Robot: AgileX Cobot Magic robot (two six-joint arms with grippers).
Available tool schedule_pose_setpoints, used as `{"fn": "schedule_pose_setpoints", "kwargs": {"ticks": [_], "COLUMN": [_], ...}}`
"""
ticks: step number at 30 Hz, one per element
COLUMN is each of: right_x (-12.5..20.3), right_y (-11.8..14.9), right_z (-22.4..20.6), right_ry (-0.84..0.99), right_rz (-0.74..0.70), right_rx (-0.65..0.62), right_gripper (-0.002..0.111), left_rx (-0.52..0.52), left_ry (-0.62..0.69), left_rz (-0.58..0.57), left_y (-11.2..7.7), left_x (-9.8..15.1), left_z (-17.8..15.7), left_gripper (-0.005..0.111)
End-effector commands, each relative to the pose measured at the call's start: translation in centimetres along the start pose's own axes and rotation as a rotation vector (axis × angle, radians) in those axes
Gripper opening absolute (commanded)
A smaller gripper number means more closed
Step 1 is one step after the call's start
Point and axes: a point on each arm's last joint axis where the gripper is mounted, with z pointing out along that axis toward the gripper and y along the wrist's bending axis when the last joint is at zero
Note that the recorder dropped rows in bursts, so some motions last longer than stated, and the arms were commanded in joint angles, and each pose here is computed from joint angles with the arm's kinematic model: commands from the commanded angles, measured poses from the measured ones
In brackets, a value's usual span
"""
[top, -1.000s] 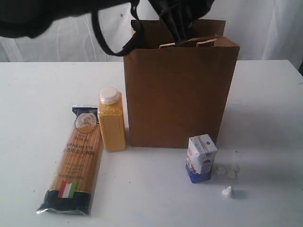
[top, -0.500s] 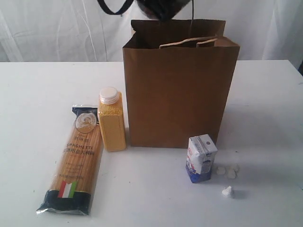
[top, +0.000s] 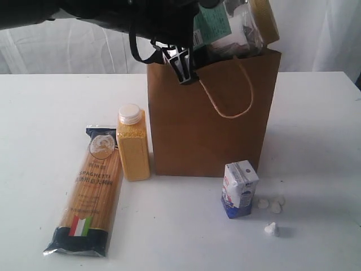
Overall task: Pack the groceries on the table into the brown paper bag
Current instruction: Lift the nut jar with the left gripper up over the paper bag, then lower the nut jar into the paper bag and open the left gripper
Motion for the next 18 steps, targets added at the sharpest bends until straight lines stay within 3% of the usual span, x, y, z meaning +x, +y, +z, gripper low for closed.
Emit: {"fn": "schedule_pose_setpoints", "kwargs": {"ticks": [1,5,8,13,18], "right_x": [0.0,0.0,0.0,0.0,0.0], "right_y": [0.0,0.0,0.0,0.0,0.0], "right_z": [0.0,0.0,0.0,0.0,0.0], "right_ry": [-0.005,-0.005,-0.005,-0.005,-0.005], "right_rz": [-0.002,-0.002,-0.002,-0.002,-0.002], "right_rx": [0.006,0.006,0.006,0.006,0.006], "right_gripper": [0.0,0.0,0.0,0.0,0.0], "left_rx": [-0.032,-0.008,-0.057,-0.131,0.04], "left_ry": [0.002,0.054,0.058,0.016,0.126], "left_rz": [0.06,0.177,0.281,0.296,0.295], "left_y": [0.6,0.5,0.9,1.5,0.2], "left_x": [-0.2,0.3,0.2,-0.3,0.9], "left_z": [-0.5,-0.5,-0.5,-0.5,-0.5], "left_gripper": [0.0,0.0,0.0,0.0,0.0]}}
